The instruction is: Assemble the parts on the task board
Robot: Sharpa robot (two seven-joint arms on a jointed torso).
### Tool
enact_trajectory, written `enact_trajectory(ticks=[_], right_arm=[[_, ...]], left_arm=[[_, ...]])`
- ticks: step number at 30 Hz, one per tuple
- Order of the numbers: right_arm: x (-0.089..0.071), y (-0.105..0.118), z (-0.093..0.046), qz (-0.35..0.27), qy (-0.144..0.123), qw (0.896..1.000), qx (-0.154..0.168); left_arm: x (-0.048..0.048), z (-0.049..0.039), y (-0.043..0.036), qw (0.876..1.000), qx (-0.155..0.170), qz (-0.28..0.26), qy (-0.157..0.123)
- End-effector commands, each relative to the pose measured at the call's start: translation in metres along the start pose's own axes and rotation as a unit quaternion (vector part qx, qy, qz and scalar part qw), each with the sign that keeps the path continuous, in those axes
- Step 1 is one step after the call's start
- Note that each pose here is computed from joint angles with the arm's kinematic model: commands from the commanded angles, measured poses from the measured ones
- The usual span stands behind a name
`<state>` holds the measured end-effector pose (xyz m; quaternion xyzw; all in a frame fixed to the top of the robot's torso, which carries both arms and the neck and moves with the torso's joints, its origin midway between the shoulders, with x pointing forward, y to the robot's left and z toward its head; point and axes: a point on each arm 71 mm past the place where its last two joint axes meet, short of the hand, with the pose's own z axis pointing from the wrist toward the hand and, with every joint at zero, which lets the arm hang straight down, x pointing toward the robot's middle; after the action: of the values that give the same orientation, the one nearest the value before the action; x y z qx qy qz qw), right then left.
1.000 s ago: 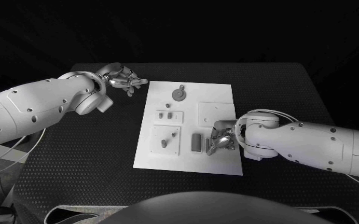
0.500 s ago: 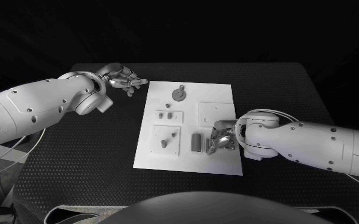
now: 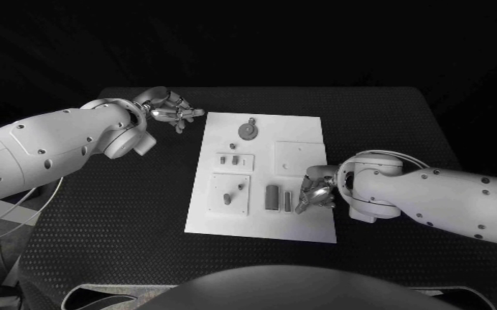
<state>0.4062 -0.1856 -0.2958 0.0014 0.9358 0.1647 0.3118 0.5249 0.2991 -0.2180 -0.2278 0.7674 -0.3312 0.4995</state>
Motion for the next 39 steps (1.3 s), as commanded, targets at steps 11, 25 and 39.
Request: enact_trajectory(ticks=[11,25,39], right_arm=[[-0.054,0.0,-0.002,0.074,-0.095,0.989,-0.084],[-0.152,-0.041,0.019,0.28,-0.27,0.901,-0.194],[-0.187,-0.069,0.045,0.428,-0.314,0.814,-0.235]], left_arm=[[-0.0014,0.0029,-0.0031,1.0,0.01,-0.025,-0.014],[-0.0175,0.0181,-0.003,0.989,0.023,-0.124,-0.079],[-0.0252,0.0495,-0.0174,0.965,0.069,-0.234,-0.099]])
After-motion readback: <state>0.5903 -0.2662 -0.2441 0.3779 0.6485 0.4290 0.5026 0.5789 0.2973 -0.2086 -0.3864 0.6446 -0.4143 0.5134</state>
